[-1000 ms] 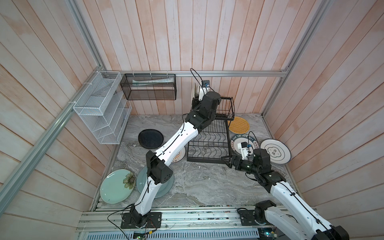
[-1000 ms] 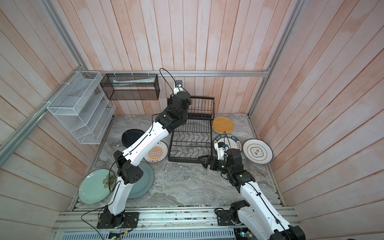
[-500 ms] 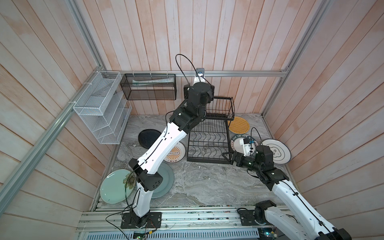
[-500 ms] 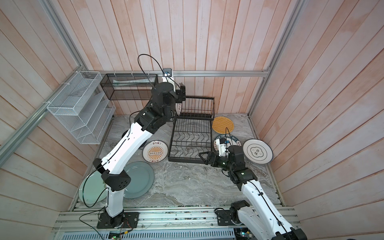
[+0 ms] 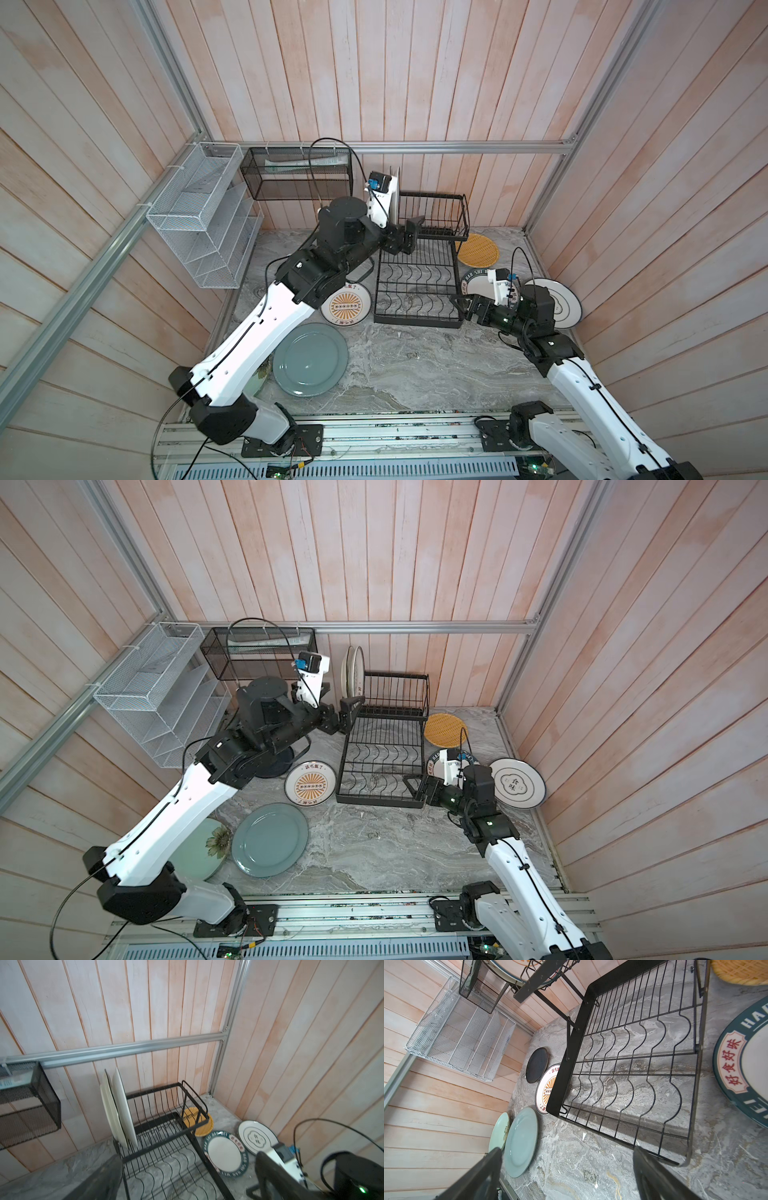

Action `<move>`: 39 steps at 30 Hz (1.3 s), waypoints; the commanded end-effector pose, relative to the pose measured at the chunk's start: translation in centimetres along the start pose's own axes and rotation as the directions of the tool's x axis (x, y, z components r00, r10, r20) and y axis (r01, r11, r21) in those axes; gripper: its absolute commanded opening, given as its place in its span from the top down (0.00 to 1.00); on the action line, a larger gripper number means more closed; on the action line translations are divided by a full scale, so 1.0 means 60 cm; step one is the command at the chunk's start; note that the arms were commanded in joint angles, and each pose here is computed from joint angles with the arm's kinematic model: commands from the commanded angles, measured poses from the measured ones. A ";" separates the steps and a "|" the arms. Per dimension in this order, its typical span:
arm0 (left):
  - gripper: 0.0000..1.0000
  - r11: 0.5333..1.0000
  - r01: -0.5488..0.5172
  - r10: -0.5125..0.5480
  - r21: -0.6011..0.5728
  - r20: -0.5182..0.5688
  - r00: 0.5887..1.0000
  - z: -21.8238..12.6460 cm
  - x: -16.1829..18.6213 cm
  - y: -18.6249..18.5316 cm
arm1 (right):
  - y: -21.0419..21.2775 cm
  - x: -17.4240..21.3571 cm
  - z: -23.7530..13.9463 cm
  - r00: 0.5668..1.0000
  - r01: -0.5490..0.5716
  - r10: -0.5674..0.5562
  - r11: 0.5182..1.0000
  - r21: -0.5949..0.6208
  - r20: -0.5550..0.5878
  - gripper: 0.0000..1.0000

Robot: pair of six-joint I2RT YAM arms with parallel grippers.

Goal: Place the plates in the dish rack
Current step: 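Open the left gripper and draw it back from the rack, then reach the right gripper to the green-rimmed plate while the left arm retracts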

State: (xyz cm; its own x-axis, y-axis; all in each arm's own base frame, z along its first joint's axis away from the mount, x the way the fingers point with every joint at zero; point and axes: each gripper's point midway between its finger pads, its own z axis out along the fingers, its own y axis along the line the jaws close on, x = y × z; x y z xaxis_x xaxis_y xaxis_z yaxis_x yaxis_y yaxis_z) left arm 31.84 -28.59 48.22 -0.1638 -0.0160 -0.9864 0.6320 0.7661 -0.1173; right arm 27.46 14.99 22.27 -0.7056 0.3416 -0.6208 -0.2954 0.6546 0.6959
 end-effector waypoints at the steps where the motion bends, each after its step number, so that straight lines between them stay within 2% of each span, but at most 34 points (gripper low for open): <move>1: 0.00 0.994 0.016 -0.027 0.109 0.099 0.995 -0.072 -0.019 -0.024 | 0.013 -0.030 -0.009 0.998 0.022 -0.021 1.000 -0.016 0.060 0.02; 4: 0.00 0.995 -0.006 -0.004 0.096 0.104 0.995 -0.108 0.038 -0.012 | 0.008 -0.040 -0.013 0.996 0.012 -0.011 1.000 -0.009 0.090 0.02; 8: 0.00 0.998 -0.014 0.012 0.054 0.035 0.999 -0.132 0.143 0.012 | -0.015 -0.050 -0.021 0.991 -0.009 0.005 0.999 0.034 0.131 0.02; 12: 0.00 0.999 0.005 -0.007 -0.034 -0.050 0.999 -0.136 0.257 0.048 | -0.066 -0.058 -0.027 0.982 -0.064 0.042 0.991 0.117 0.183 0.02; 13: 0.00 0.998 0.018 -0.021 -0.053 -0.049 0.999 -0.137 0.271 0.056 | -0.081 -0.059 -0.029 0.979 -0.083 0.055 0.987 0.139 0.197 0.02; 15: 0.00 0.998 0.039 -0.043 -0.045 -0.077 0.996 -0.134 0.314 0.057 | -0.120 -0.059 -0.036 0.968 -0.138 0.093 0.973 0.187 0.234 0.02; 19: 0.00 0.997 0.074 -0.073 0.004 -0.072 0.995 -0.127 0.328 0.044 | -0.195 -0.053 -0.060 0.935 -0.254 0.169 0.933 0.256 0.313 0.02; 23: 0.00 0.995 0.094 -0.087 0.044 -0.136 0.987 -0.109 0.353 0.032 | -0.271 -0.035 -0.095 0.883 -0.374 0.230 0.871 0.318 0.409 0.02; 29: 0.00 0.979 0.091 -0.056 0.182 -0.191 0.980 -0.114 0.362 -0.009 | -0.348 -0.003 -0.119 0.821 -0.502 0.323 0.801 0.325 0.471 0.03; 33: 0.00 0.972 0.080 -0.041 0.221 -0.175 0.984 -0.127 0.354 -0.019 | -0.374 0.006 -0.117 0.789 -0.553 0.376 0.780 0.294 0.486 0.08; 39: 0.00 0.970 0.079 -0.043 0.230 -0.157 0.987 -0.132 0.349 -0.021 | -0.400 0.008 -0.099 0.775 -0.583 0.416 0.762 0.284 0.475 0.09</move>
State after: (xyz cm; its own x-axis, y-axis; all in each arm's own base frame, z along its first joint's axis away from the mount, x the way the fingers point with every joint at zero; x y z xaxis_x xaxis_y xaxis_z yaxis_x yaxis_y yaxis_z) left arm 22.00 -24.60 27.29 -0.3392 0.0633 -0.9386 0.7485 0.6225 -0.2286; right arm 29.33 -4.41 6.81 -0.3770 0.8558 -0.3543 0.4111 0.4973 0.7640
